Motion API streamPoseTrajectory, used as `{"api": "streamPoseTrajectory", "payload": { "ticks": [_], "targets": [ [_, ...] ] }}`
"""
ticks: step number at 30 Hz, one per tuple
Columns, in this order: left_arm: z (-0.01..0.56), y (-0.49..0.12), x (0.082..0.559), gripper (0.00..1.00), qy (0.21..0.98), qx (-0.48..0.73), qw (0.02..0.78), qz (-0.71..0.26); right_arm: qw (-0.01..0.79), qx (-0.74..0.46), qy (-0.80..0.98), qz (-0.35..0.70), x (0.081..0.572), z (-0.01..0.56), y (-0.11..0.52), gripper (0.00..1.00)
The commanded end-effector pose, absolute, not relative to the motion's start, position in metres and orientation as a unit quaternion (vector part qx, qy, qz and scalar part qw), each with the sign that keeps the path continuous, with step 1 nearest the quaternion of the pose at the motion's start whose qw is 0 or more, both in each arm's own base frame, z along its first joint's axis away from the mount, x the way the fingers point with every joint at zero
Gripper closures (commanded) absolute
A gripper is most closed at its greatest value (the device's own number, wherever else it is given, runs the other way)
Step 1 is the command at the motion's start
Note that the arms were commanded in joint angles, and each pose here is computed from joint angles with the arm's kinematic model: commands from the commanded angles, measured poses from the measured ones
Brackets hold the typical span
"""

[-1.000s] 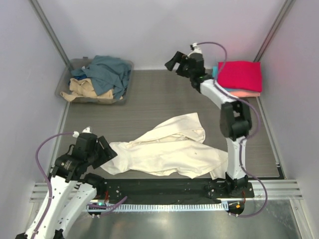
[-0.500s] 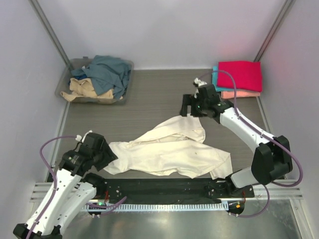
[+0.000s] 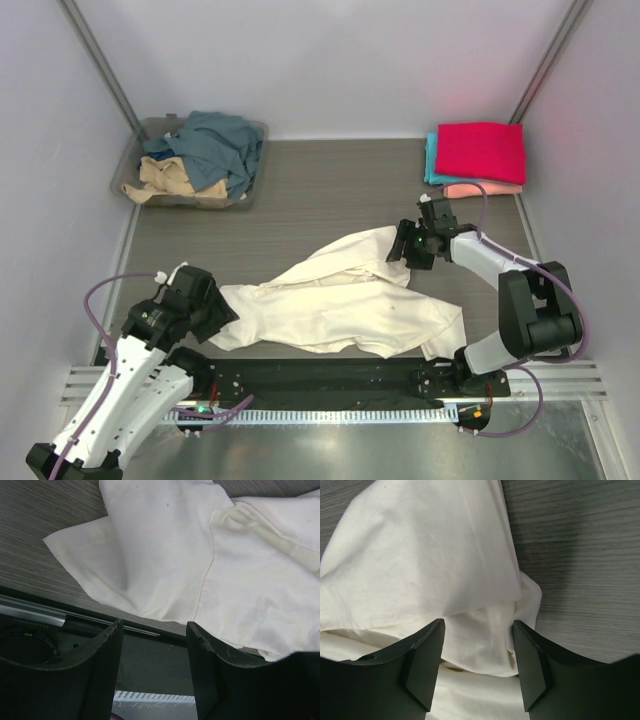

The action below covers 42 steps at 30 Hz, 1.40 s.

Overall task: Fold and stack the t-shirts
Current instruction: Flatten the tshirt out

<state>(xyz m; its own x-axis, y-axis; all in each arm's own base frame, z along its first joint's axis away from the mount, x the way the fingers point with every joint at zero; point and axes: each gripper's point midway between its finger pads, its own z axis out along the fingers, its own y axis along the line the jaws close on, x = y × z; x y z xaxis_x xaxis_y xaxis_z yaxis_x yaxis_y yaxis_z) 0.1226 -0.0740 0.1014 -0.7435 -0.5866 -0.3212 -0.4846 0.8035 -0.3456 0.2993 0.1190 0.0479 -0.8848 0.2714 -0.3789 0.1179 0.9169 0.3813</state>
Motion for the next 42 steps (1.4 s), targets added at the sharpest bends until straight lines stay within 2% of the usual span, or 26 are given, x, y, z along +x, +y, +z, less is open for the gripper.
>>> {"api": "streamPoseTrajectory", "payload": {
  "ticks": [1,21,24,27,28,32,39,42],
  "targets": [
    [0.106,-0.078,0.129,0.46,0.920,-0.288,0.228,-0.139,0.245,0.105,0.939,0.219,0.319,0.054,0.134,0.38],
    [0.107,-0.079,0.129,0.46,0.918,-0.287,0.232,-0.146,0.270,0.116,0.944,0.152,0.341,0.034,0.113,0.39],
    [0.107,-0.079,0.128,0.46,0.919,-0.285,0.231,-0.146,0.280,0.121,0.942,0.143,0.347,0.036,0.110,0.42],
    [0.107,-0.079,0.128,0.46,0.918,-0.286,0.232,-0.147,0.281,0.125,0.940,0.147,0.353,0.037,0.111,0.50],
    [0.107,-0.079,0.128,0.46,0.918,-0.286,0.233,-0.148,0.285,0.125,0.939,0.149,0.355,0.039,0.112,0.56],
    [0.108,-0.079,0.128,0.46,0.918,-0.286,0.233,-0.149,0.296,0.130,0.934,0.155,0.360,0.045,0.114,0.66],
    [0.107,-0.080,0.128,0.46,0.918,-0.285,0.232,-0.147,0.306,0.135,0.933,0.136,0.363,0.054,0.106,0.73],
    [0.107,-0.080,0.129,0.46,0.920,-0.284,0.227,-0.145,0.313,0.135,0.932,0.120,0.365,0.061,0.100,0.72]
  ]
}}
